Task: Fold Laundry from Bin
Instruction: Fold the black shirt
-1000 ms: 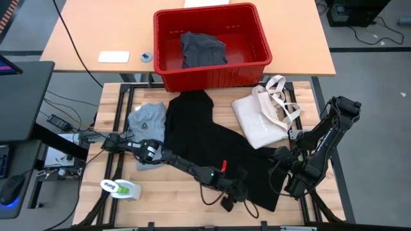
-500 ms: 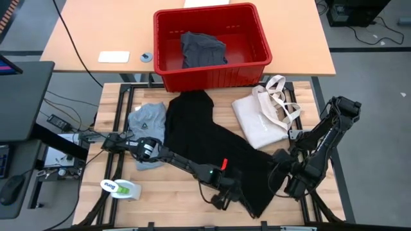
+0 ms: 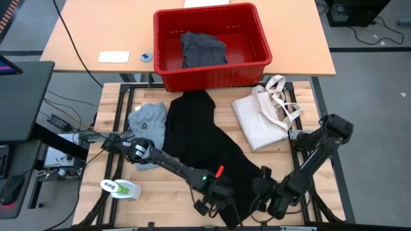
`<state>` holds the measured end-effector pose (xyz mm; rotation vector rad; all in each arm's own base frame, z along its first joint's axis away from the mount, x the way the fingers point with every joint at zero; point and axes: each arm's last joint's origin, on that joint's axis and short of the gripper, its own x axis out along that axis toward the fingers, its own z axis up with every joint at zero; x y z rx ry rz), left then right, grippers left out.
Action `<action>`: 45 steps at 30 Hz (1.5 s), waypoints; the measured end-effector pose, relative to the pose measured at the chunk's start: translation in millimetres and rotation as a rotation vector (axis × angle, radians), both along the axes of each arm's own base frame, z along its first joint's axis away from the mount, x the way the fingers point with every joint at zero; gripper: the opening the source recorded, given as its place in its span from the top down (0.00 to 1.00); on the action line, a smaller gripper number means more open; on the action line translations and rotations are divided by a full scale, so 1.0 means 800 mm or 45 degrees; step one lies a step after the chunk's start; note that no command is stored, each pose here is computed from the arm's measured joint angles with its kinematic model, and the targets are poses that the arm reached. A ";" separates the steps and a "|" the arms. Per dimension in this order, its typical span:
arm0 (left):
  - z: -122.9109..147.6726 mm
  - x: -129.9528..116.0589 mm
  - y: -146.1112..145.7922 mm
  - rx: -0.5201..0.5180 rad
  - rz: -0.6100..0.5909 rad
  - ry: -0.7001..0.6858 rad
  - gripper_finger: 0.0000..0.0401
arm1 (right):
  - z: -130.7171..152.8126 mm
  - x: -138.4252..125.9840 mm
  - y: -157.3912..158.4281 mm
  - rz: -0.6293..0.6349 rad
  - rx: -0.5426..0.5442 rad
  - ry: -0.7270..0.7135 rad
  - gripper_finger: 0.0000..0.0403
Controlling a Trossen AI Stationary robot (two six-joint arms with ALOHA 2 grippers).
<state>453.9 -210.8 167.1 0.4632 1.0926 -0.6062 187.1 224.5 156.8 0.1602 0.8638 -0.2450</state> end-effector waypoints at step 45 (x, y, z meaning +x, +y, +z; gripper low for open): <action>-0.038 0.024 -0.083 -0.143 -0.180 -0.526 0.53 | -0.043 0.037 -0.031 -0.553 0.208 0.122 0.78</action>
